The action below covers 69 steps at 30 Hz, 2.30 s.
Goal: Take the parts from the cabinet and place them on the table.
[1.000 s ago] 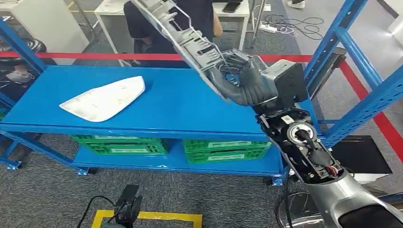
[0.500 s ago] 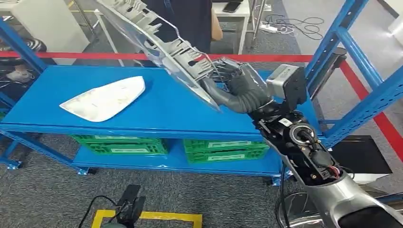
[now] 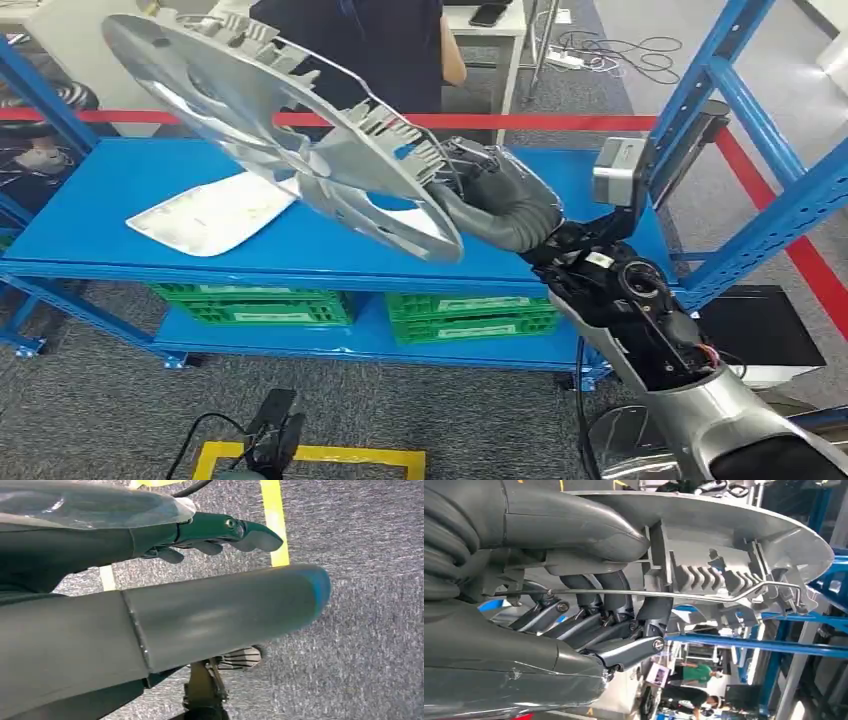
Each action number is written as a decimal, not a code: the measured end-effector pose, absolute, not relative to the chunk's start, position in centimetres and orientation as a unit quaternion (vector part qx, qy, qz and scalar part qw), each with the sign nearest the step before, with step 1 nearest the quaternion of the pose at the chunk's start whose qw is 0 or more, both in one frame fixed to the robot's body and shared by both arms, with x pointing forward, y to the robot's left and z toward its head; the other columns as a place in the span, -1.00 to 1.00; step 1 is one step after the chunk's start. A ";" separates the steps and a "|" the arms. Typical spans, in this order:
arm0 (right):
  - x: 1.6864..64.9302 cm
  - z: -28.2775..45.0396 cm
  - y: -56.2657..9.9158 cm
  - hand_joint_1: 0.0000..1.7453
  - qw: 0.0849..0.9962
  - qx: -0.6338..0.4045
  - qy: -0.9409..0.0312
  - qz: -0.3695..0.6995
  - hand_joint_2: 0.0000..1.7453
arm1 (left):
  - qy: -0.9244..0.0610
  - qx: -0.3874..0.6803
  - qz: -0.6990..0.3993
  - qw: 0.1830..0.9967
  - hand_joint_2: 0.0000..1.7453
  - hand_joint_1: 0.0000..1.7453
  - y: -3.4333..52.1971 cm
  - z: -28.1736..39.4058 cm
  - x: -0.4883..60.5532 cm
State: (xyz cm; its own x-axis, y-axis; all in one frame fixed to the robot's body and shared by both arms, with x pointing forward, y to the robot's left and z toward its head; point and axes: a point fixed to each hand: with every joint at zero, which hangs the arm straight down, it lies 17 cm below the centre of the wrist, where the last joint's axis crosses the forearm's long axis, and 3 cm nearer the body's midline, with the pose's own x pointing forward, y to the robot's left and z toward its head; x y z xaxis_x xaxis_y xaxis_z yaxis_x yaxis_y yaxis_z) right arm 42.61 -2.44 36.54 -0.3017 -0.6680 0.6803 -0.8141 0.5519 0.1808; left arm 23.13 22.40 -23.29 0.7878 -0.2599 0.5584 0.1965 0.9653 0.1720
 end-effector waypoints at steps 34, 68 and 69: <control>42.0 34.7 -2.3 1.00 0.380 0.582 -0.712 0.100 1.00 | -0.297 0.047 -0.110 0.947 -1.00 -1.00 22.3 -23.4 23.0; 41.8 34.0 -1.8 1.00 0.389 0.586 -0.703 0.105 1.00 | -0.301 0.057 -0.110 0.946 1.00 -1.00 22.7 -23.3 23.3; 41.8 34.0 -1.8 1.00 0.389 0.586 -0.703 0.105 1.00 | -0.301 0.057 -0.110 0.946 1.00 -1.00 22.7 -23.3 23.3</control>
State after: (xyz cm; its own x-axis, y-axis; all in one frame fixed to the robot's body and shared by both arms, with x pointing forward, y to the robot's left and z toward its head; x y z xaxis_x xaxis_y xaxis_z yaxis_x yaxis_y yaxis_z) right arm 41.83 -1.82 34.01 -0.0104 -0.7429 0.6693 -0.9059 0.2904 0.3083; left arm 23.26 22.71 -23.28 0.7951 -0.2417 0.5562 0.1730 0.9694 0.1740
